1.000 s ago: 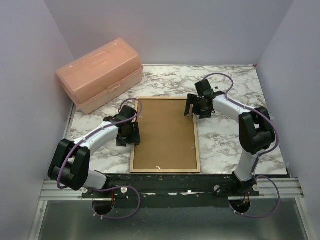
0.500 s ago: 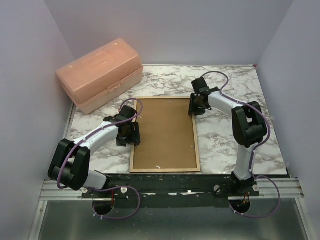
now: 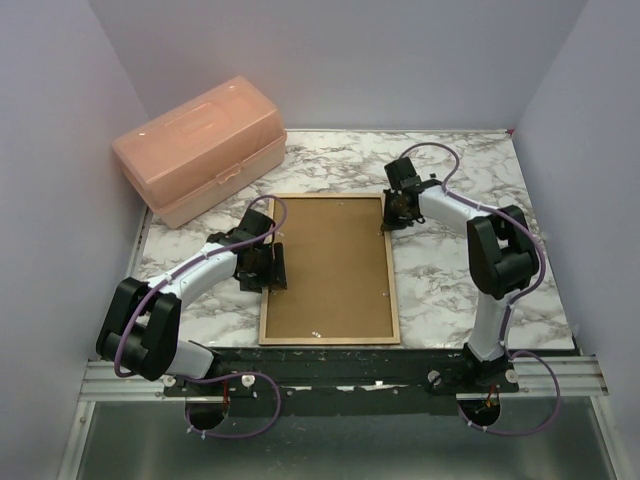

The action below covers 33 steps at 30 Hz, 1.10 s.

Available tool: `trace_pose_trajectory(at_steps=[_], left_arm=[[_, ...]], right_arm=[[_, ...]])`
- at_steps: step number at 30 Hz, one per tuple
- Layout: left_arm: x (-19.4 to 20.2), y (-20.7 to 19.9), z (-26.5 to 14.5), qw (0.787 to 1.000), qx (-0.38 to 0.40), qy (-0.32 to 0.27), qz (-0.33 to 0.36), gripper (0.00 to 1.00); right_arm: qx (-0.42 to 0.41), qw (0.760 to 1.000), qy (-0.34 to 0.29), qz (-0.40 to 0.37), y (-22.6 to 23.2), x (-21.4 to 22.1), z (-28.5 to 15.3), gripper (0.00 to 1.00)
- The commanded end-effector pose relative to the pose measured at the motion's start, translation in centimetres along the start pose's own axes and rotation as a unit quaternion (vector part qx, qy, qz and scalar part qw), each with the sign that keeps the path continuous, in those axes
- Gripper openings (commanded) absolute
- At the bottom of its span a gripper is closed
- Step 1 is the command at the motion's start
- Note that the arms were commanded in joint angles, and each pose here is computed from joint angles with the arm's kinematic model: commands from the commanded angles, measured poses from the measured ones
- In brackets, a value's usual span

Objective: Put the photo into the frame

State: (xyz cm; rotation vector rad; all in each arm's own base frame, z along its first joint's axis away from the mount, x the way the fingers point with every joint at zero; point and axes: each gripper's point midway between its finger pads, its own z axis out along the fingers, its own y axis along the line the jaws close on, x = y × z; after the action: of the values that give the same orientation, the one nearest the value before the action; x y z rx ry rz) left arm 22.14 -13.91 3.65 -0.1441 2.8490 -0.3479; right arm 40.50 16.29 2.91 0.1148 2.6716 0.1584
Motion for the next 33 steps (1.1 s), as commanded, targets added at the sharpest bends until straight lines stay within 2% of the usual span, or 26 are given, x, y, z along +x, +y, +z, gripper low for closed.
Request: trace_pose_trajectory(at_steps=[1, 11, 16, 18, 22, 29, 33], left_arm=[[0.6, -3.9, -0.3, 0.995, 0.100, 0.021, 0.007, 0.65], [6.0, -7.3, -1.7, 0.987, 0.143, 0.063, 0.030, 0.64], [6.7, -8.1, -2.1, 0.987, 0.141, 0.059, 0.038, 0.65], [6.1, -7.6, -2.2, 0.991, 0.121, 0.046, 0.039, 0.69], [3.4, -6.4, -2.6, 0.997, 0.058, 0.009, 0.040, 0.86], [-2.6, -7.1, -2.8, 0.997, 0.069, -0.041, -0.006, 0.89], [-5.4, -7.3, -1.6, 0.997, 0.061, -0.043, -0.024, 0.88]], right_arm=[[0.039, 0.999, 0.027, 0.018, -2.1, 3.2, -0.8, 0.01], [0.041, 0.997, 0.000, 0.065, -5.1, 5.9, -5.3, 0.01], [0.071, 0.996, -0.012, 0.059, -6.9, 5.9, -5.5, 0.02], [0.077, 0.996, -0.016, 0.051, -7.1, 5.7, -5.2, 0.03], [0.079, 0.996, -0.021, 0.031, -7.2, 5.0, -4.6, 0.04], [0.042, 0.999, -0.010, 0.018, -5.8, 5.3, -4.3, 0.05], [0.027, 0.999, -0.015, 0.012, -5.4, 5.1, -4.7, 0.06]])
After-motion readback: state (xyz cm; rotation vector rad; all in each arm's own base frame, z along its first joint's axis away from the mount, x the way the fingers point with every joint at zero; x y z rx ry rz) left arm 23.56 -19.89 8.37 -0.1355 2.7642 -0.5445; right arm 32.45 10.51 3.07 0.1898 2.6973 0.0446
